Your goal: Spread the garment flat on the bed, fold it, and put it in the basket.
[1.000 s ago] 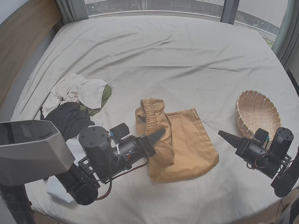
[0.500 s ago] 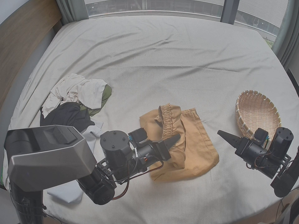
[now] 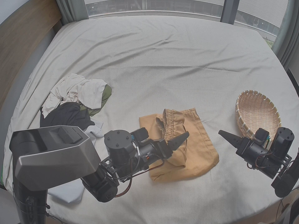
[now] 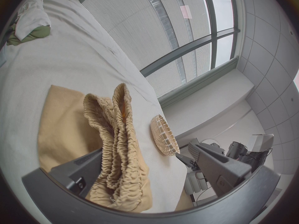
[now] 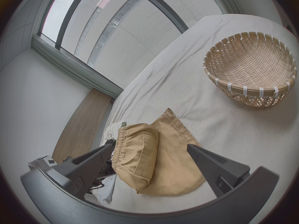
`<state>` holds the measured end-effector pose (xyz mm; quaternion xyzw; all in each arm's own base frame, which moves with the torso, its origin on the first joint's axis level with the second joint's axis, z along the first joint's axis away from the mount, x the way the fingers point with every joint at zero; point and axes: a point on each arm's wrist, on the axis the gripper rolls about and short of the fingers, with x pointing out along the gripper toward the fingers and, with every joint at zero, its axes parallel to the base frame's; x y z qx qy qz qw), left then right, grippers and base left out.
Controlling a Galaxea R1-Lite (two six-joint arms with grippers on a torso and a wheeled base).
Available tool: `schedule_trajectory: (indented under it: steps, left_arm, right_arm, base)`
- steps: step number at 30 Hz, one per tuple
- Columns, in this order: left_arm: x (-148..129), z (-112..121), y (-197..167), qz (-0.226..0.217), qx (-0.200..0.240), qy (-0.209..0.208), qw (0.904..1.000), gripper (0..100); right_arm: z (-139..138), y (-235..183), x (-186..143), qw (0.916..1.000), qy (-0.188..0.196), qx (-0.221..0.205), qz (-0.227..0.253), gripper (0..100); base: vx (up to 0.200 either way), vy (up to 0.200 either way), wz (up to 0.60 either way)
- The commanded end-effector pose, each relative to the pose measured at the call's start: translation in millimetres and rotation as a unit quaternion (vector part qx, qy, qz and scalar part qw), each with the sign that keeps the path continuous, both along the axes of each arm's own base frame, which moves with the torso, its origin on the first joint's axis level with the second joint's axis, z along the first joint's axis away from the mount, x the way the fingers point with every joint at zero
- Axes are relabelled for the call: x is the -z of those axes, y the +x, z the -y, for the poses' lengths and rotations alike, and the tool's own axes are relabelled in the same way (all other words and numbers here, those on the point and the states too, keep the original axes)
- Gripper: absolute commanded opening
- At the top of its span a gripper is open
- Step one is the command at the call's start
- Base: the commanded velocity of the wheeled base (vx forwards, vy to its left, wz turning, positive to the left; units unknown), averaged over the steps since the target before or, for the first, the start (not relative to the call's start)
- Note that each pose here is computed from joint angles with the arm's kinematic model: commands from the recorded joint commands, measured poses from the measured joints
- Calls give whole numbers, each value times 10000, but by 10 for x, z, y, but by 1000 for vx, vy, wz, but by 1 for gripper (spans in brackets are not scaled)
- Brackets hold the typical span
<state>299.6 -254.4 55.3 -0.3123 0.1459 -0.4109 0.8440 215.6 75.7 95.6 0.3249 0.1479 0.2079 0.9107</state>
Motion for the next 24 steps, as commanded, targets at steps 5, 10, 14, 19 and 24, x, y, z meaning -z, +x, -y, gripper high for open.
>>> schedule_trajectory:
  steps: [5, 10, 14, 19, 24]
  left_arm:
    - [-51, 12, -154, -11, 92, 229, 9997, 100]
    - [-88, 171, -165, 46, 259, 202, 9994, 100]
    - [-96, 159, -170, 57, 251, 183, 9995, 100]
    - [-85, 102, -159, 26, 168, 209, 9996, 100]
    - [-67, 24, -225, -8, 115, 250, 9996, 100]
  right_arm:
    - [-10, -15, 6, 10000, -3, -32, -23, 100]
    - [2, -60, 39, 9998, 43, -26, -168, 100]
    - [13, -65, 49, 9998, 41, -10, -201, 100]
    - [14, -65, 60, 9997, 31, -9, -231, 100]
    - [50, -99, 121, 9992, -25, 46, -405, 100]
  base:
    - [0, 0, 0]
    - [0, 0, 0]
    - [0, 0, 0]
    - [0, 0, 0]
    - [0, 0, 0]
